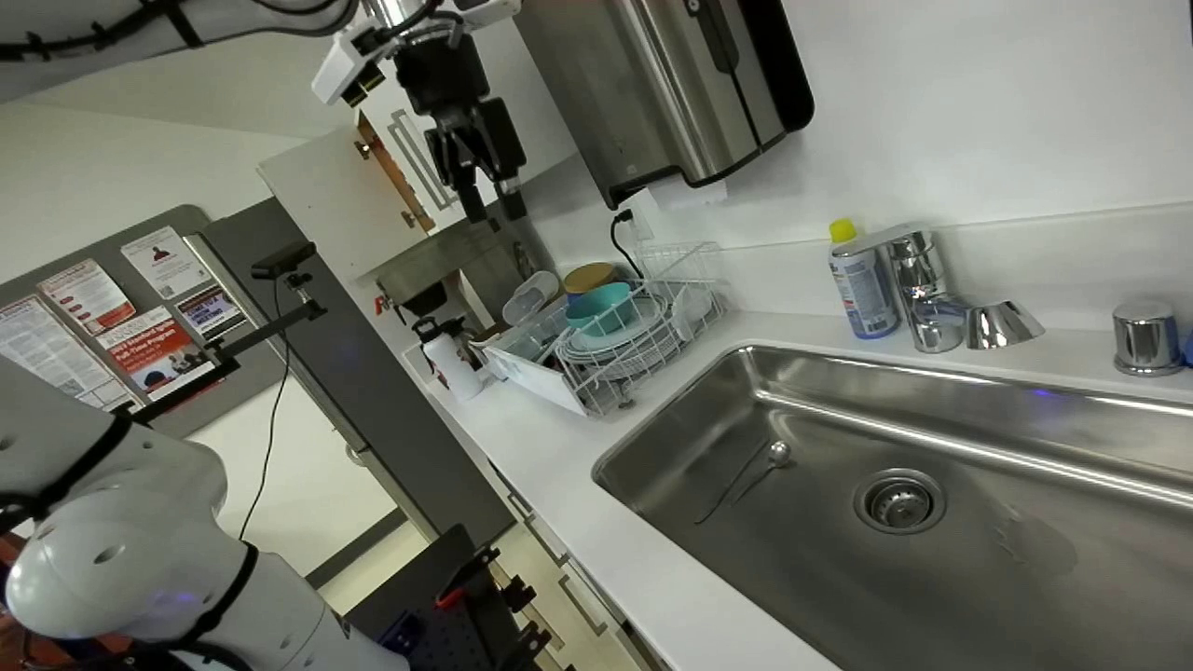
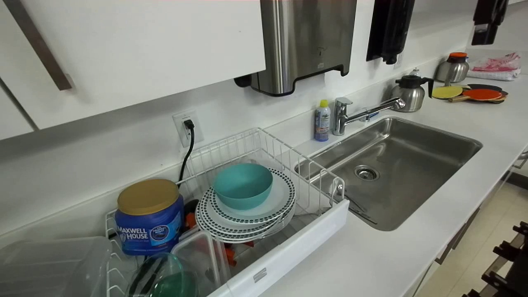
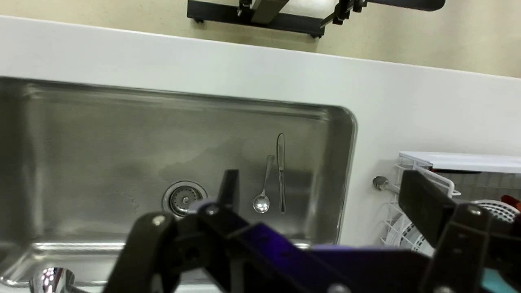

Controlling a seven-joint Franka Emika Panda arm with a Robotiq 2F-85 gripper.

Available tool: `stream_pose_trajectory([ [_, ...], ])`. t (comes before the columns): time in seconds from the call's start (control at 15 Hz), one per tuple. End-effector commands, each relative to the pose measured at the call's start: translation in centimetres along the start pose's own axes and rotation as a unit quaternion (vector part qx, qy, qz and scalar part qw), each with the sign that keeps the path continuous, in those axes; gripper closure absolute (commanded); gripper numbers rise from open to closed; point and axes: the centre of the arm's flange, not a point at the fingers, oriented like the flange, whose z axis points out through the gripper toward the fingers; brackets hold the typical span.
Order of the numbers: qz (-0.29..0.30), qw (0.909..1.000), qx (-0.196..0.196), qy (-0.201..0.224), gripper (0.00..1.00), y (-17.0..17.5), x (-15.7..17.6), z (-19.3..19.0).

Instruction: Move the spoon from the sink to the blue bowl in the dish drainer

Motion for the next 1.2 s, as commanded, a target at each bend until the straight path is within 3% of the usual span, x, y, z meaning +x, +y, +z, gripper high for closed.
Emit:
stream_pose_trajectory([
  [0.0,0.015,0.9995,0.009,0.027,0.0,-0.5,3.7,3.2],
  [0.27,0.064,0.995,0.003,0.076,0.0,-2.1,8.6,8.6],
  [0.47,0.139,0.9844,0.001,0.108,0.0,-2.7,12.0,13.1],
  [0.8,0.21,0.972,-0.007,0.106,0.0,-2.5,14.6,19.9],
  [0.87,0.184,0.9775,-0.008,0.103,0.0,-2.5,14.2,18.4],
  [1.13,0.187,0.9776,-0.009,0.097,0.0,-2.4,14.5,19.5],
])
